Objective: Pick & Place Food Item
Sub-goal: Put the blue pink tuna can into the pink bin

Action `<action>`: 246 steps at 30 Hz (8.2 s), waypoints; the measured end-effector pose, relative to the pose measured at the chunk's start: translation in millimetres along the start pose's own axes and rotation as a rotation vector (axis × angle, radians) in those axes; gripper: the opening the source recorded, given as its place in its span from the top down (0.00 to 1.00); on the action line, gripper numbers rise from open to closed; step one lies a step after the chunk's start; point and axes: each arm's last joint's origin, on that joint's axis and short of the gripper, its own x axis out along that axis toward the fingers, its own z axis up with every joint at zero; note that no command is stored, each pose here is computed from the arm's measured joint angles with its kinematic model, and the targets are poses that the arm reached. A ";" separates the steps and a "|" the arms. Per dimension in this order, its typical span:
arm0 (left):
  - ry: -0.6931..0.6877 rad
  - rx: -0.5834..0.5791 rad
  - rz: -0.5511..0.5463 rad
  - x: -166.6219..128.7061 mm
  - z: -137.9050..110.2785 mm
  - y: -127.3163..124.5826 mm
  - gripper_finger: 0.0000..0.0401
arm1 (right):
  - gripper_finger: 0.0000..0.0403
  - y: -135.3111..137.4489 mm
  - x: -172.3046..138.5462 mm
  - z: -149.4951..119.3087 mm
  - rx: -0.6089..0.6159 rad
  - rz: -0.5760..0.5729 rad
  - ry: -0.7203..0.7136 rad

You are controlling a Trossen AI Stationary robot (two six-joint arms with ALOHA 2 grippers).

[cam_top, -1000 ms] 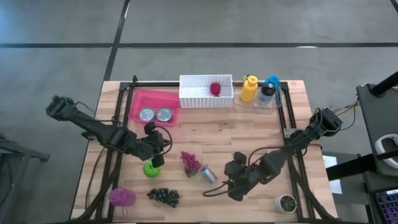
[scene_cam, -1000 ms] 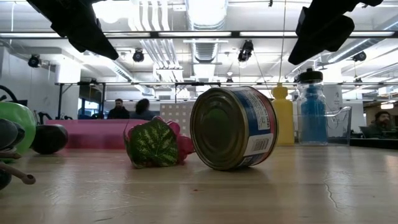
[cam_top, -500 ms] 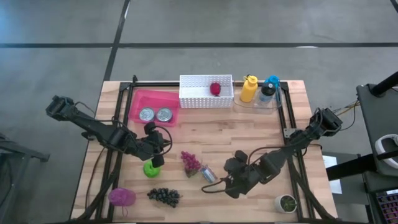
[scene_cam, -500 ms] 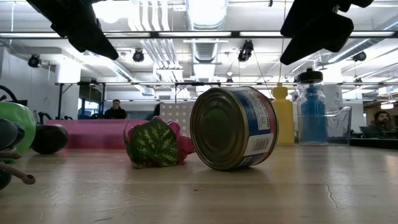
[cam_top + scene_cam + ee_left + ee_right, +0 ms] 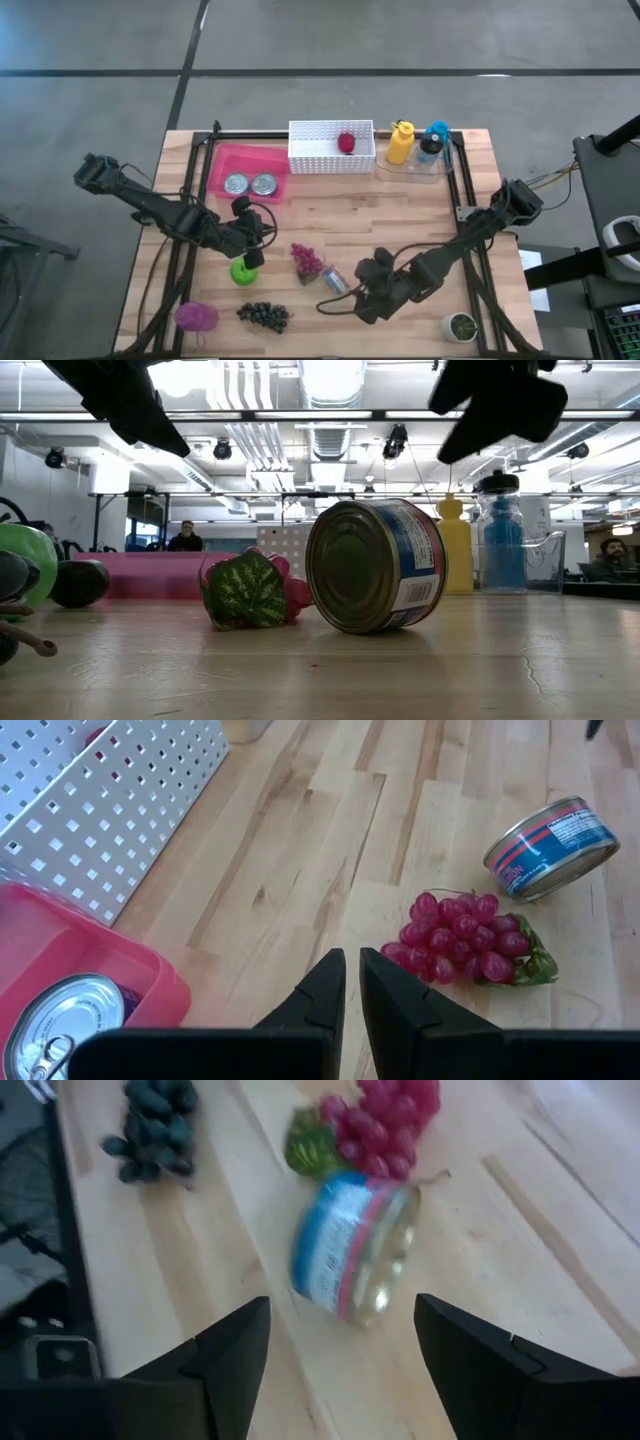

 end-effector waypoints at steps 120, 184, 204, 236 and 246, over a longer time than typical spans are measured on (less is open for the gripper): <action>0.002 0.002 0.001 0.0 -0.2 0.2 0.90 | 0.06 29.0 48.6 -1.1 -0.155 -0.335 -0.150; 0.002 0.002 0.001 0.1 -0.2 0.1 0.90 | 0.06 58.5 17.7 23.8 -1.504 -0.109 0.145; 0.002 0.002 0.001 0.1 -0.3 0.1 0.90 | 0.06 43.0 31.3 45.0 -2.002 0.063 0.222; 0.002 0.002 0.001 0.1 -0.3 0.1 0.90 | 0.06 0.7 59.7 67.7 -2.526 0.322 0.310; 0.003 0.002 0.002 0.1 -0.3 0.1 0.90 | 0.06 -8.6 69.9 77.5 -2.609 0.368 0.232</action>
